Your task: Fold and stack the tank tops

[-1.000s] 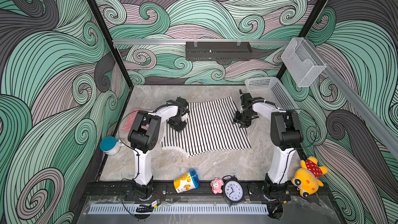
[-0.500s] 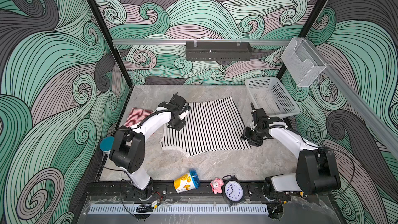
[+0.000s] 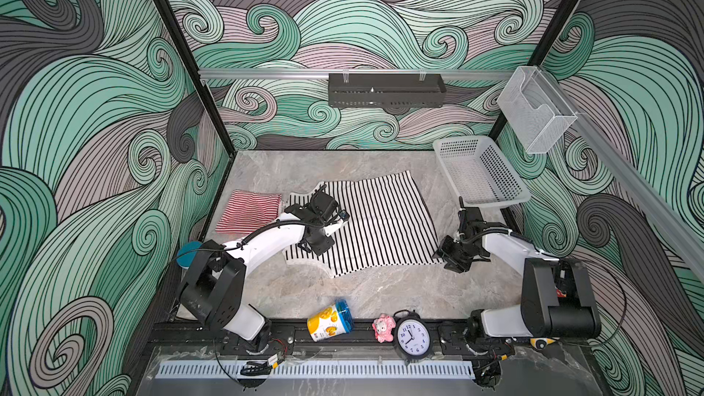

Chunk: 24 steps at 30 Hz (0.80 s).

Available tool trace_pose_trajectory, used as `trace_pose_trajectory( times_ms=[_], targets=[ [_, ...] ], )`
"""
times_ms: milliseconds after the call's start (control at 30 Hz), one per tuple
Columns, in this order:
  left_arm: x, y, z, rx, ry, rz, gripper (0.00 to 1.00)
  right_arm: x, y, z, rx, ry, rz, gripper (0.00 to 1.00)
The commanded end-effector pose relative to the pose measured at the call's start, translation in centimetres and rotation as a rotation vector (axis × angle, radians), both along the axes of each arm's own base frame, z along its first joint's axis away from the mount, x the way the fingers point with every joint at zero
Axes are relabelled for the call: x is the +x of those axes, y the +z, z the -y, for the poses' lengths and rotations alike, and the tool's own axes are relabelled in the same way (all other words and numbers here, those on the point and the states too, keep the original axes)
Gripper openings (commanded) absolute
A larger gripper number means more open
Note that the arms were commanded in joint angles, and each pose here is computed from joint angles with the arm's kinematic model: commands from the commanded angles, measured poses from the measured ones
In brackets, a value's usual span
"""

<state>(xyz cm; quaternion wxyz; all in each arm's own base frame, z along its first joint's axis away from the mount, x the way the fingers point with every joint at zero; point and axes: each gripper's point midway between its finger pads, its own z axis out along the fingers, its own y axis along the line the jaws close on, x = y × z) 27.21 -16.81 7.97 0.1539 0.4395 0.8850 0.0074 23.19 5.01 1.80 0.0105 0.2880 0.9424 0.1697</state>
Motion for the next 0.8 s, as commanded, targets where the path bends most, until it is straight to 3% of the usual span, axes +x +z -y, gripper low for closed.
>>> trace_pose_trajectory(
  times_ms=[0, 200, 400, 767],
  targets=[
    [-0.3, 0.9, 0.7, -0.037, -0.025, 0.021, 0.38, 0.5, -0.5, 0.6, -0.002, -0.051, 0.002, 0.47],
    [-0.6, 0.6, 0.5, -0.029, -0.027, 0.012, 0.38, 0.4, -0.9, 0.6, -0.002, -0.038, -0.024, 0.29],
    [-0.7, 0.5, 0.7, -0.031, -0.026, 0.012, 0.38, -0.4, -1.5, 1.1, -0.033, -0.026, -0.048, 0.19],
    [-1.5, -0.4, 0.8, -0.013, -0.043, -0.028, 0.38, -1.0, -0.1, 1.2, -0.045, -0.024, -0.019, 0.26]
  ],
)
